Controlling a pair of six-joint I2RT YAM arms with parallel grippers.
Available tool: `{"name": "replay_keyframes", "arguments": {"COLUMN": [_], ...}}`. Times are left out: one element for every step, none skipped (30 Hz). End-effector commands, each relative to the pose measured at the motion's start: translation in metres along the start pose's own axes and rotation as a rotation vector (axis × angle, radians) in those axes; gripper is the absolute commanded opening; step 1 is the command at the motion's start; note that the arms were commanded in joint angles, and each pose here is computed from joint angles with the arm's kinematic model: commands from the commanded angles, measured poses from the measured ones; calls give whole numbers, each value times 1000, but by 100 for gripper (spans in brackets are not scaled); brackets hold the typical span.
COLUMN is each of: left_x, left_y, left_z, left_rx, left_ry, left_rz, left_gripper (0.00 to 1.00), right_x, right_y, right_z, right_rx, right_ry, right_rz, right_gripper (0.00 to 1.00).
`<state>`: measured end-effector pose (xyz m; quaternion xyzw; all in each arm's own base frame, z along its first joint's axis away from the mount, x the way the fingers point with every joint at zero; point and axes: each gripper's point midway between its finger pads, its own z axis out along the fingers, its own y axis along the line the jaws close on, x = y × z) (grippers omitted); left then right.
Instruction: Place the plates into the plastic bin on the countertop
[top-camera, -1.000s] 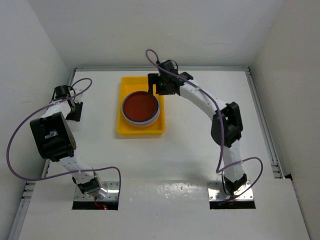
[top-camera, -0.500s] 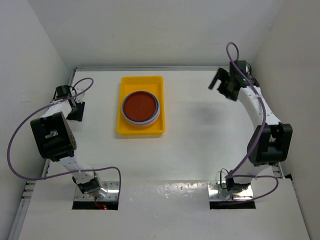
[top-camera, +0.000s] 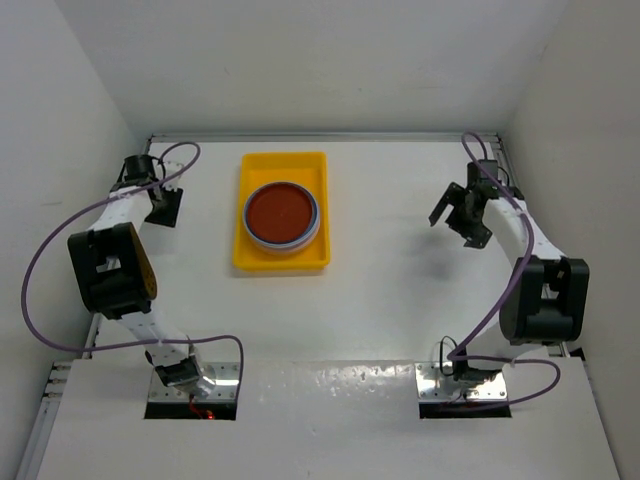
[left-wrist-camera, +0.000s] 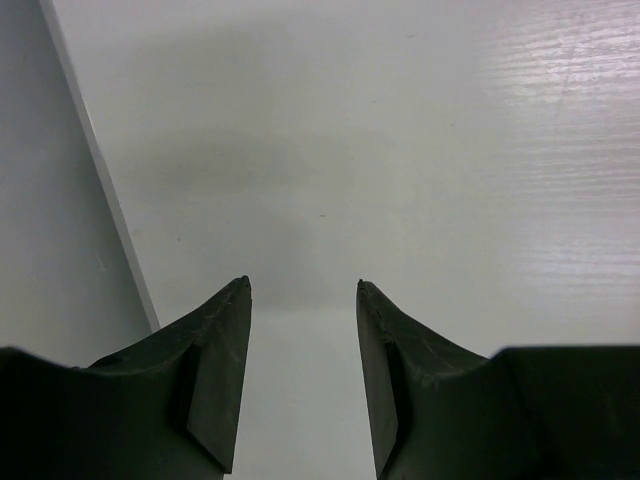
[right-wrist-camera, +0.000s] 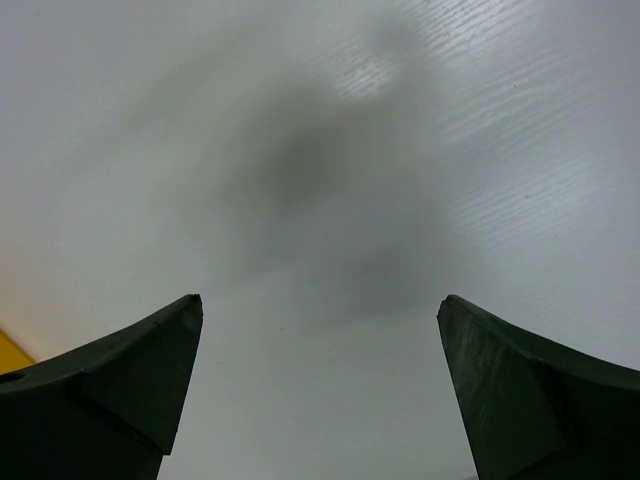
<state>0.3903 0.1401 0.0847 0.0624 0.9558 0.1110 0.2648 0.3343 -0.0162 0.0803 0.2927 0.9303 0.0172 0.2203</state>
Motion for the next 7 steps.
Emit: {"name": "replay_keyframes", "arguments": {"left_x": [-9,-8,-8,-8,-4,-6,-2], "left_y": [-7,-5,-5,-5,-7,-6,-8], "left_z": [-2,-2,-2,-2,-1,-4,-2], "left_rx": [19,11,11,11,15,11,15], "left_ry": [-8,-4,-4,-4,6,-3,6], "left_rz": [-13,-13,-13,-13,-12,-13,-12], "left_gripper": [49,49,49,49,49,49,49], "right_x": [-25,-28,-27,-26,-27,-26,-30], "right_y": [17,19,20,21,24,27,31], "right_z": [-11,-13,-13,-14,-14,-14,-22], "right_rx": [-57,-60,-67,-72,-96,-106,-126], "right_ry": [-74,-79,-74,-71,-82,-84,-121], "right_rz": [8,7,4,-7,-16,-26,-50], "right_gripper": [100,100,100,100,100,100,100]}}
